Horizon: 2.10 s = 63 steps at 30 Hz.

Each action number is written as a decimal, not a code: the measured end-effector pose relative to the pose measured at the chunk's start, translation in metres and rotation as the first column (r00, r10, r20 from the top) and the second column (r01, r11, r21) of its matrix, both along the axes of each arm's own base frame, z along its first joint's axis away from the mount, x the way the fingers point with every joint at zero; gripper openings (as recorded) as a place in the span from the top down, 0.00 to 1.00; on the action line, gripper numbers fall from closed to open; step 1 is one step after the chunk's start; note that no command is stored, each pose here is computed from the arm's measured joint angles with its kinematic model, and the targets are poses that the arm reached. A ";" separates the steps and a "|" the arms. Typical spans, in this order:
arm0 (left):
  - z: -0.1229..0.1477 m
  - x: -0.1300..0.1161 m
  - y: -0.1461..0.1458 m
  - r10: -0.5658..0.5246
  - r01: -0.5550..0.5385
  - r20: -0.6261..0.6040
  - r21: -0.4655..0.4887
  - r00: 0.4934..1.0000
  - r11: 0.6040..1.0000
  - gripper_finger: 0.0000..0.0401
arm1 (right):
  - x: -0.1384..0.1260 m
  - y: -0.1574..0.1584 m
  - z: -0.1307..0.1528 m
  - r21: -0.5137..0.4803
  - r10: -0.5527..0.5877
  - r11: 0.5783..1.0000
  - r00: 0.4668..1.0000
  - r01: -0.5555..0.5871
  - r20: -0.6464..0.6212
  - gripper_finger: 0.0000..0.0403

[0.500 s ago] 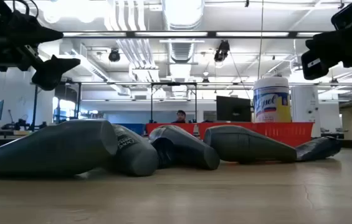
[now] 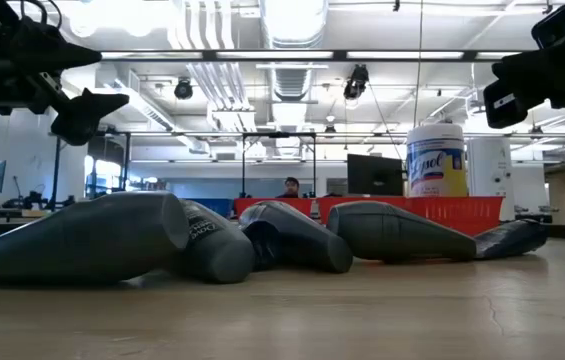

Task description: Pick & Place Travel size toiletries

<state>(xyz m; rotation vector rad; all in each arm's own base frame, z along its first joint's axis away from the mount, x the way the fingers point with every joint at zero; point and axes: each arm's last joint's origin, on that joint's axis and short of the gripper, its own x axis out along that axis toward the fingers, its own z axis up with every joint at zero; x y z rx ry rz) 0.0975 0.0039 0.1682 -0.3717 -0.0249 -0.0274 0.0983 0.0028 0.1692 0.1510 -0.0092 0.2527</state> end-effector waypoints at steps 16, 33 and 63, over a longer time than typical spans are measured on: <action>0.000 0.000 0.000 0.000 0.000 0.000 0.000 1.000 1.000 0.19 | 0.000 0.000 0.000 0.000 0.000 1.000 1.000 0.000 0.000 0.77; 0.000 0.000 0.000 0.000 0.000 0.000 0.000 1.000 1.000 0.19 | 0.000 0.000 0.000 0.000 0.000 1.000 1.000 0.000 0.000 0.67; 0.000 0.000 0.000 0.000 0.000 0.000 0.000 1.000 1.000 0.19 | 0.000 0.000 0.000 0.000 0.000 1.000 1.000 0.000 0.000 0.52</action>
